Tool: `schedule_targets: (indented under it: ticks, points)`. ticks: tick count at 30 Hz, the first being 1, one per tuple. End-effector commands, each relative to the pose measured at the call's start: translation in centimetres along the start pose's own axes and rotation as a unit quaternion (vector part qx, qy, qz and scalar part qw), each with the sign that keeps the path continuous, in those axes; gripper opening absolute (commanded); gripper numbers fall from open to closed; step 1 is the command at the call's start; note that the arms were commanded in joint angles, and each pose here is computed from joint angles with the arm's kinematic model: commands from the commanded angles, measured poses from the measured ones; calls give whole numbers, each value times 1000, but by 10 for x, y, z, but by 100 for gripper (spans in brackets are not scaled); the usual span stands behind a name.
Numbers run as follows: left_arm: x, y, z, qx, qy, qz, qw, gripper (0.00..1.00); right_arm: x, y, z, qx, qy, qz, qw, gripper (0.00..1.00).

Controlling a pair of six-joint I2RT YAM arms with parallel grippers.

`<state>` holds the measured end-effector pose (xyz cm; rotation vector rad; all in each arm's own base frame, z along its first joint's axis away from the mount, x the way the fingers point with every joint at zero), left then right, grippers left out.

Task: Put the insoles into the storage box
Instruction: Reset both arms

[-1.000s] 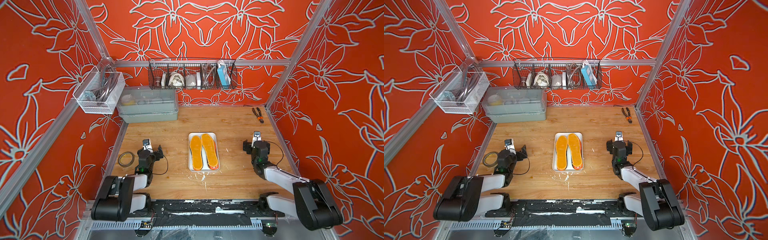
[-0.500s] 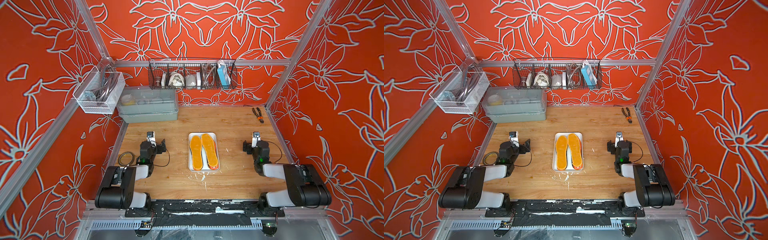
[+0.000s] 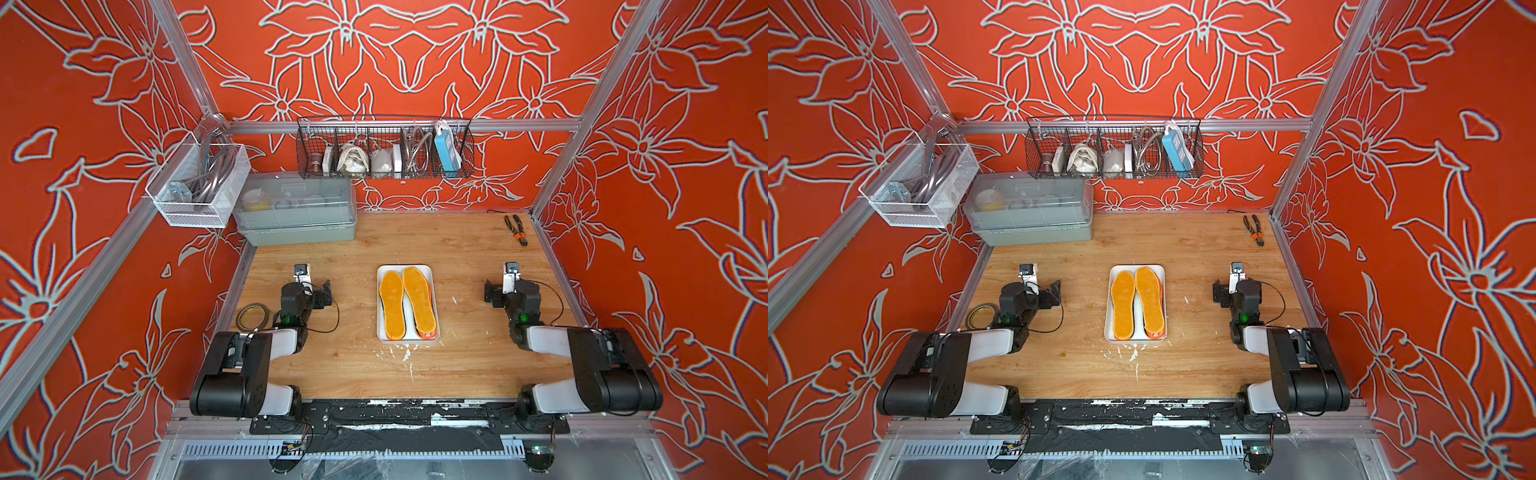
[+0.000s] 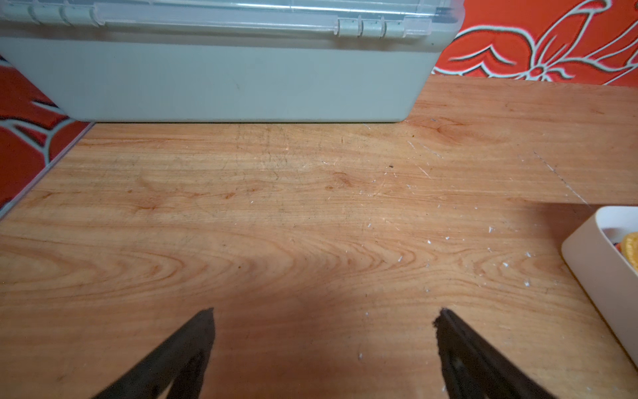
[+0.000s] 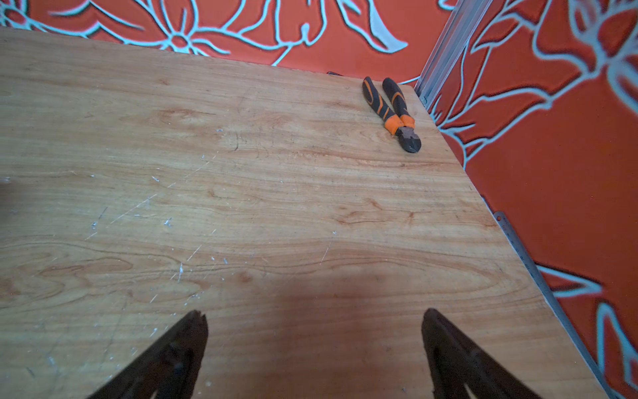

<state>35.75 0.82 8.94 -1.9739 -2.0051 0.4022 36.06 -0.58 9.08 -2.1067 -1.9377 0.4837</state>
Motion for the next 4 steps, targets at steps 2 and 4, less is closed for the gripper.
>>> schedule_targets:
  ticks: [2, 4]
  points:
    - [1, 1, 1, 2, -1, -2, 1000, 99, -1, 3, -7, -3, 12, -5, 1000, 100]
    - [1, 1, 0, 2, -1, -2, 1000, 98, -1, 2, -7, -5, 10, -6, 1000, 100]
Point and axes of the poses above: each gripper's point midway between its finger pads, its own y axis out along the fingers, its own x axis along the line the jaws close on, z = x × y, the point moved 1 cm from there along -y, back along the fingers, and after that the axes turned 5 degrees about y, right-handed, at the moved point
